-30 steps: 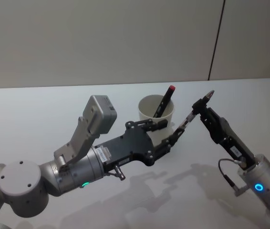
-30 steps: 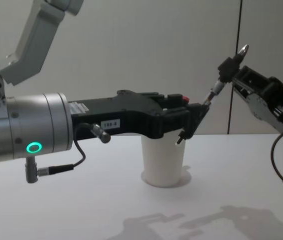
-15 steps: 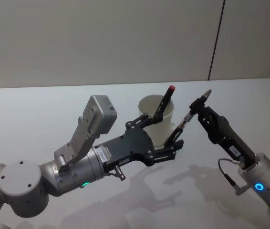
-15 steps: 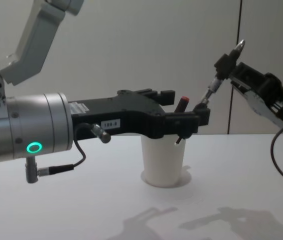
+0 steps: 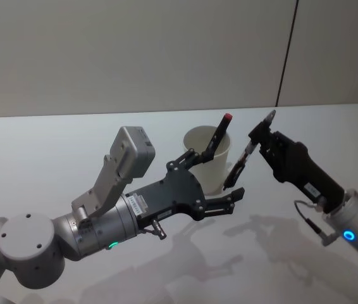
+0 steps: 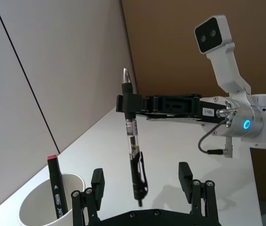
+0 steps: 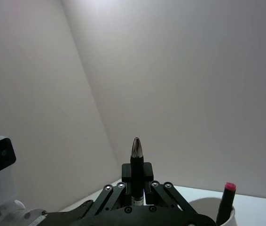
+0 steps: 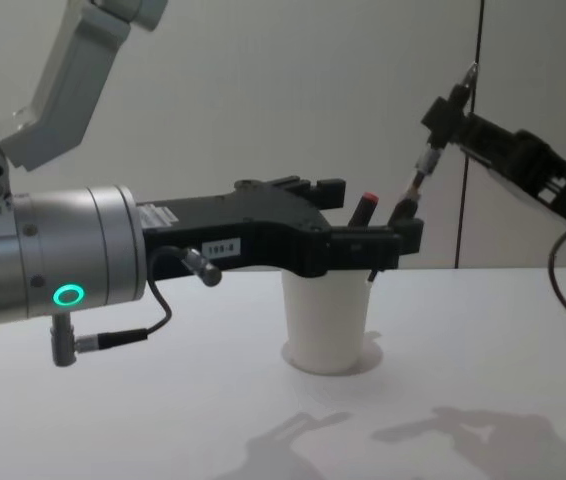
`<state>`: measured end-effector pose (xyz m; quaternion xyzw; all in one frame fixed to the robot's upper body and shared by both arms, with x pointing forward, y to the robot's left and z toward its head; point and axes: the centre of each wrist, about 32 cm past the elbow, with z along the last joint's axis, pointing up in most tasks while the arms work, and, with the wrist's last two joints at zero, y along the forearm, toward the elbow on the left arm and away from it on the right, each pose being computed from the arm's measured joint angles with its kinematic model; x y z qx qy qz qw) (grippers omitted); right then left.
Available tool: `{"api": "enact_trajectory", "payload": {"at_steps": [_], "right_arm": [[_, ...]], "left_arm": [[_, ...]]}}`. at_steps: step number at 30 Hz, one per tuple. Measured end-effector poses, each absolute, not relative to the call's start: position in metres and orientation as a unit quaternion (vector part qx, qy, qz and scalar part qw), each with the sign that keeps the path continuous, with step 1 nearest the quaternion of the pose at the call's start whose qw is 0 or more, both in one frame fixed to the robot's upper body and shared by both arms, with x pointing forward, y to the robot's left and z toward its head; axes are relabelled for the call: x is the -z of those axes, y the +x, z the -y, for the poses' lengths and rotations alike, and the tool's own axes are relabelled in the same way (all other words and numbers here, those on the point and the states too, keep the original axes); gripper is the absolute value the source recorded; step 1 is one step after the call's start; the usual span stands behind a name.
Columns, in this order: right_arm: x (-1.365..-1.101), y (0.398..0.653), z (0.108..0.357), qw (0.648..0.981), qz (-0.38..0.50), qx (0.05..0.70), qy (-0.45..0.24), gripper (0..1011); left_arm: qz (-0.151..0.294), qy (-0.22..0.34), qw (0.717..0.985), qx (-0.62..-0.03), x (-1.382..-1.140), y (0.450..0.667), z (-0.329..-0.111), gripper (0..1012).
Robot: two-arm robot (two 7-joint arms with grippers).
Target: Place the pen into the pen holder.
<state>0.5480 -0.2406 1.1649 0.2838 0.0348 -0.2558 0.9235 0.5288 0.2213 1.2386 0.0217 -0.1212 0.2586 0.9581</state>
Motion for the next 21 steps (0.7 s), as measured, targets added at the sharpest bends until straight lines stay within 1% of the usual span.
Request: {"api": "enact_trajectory", "payload": {"at_steps": [12, 21], "right_arm": [[-1.194, 0.56, 0.251, 0.929, 0.023, 0.282, 0.239, 140], [-1.207, 0.569, 0.254, 0.928, 0.05, 0.298, 0.219, 141]], "left_arm": [[0.121, 0.022, 0.958, -0.259, -1.239, 0.529, -0.221, 1002], [0.121, 0.022, 0.958, -0.259, -1.239, 0.529, -0.221, 1003]]}}
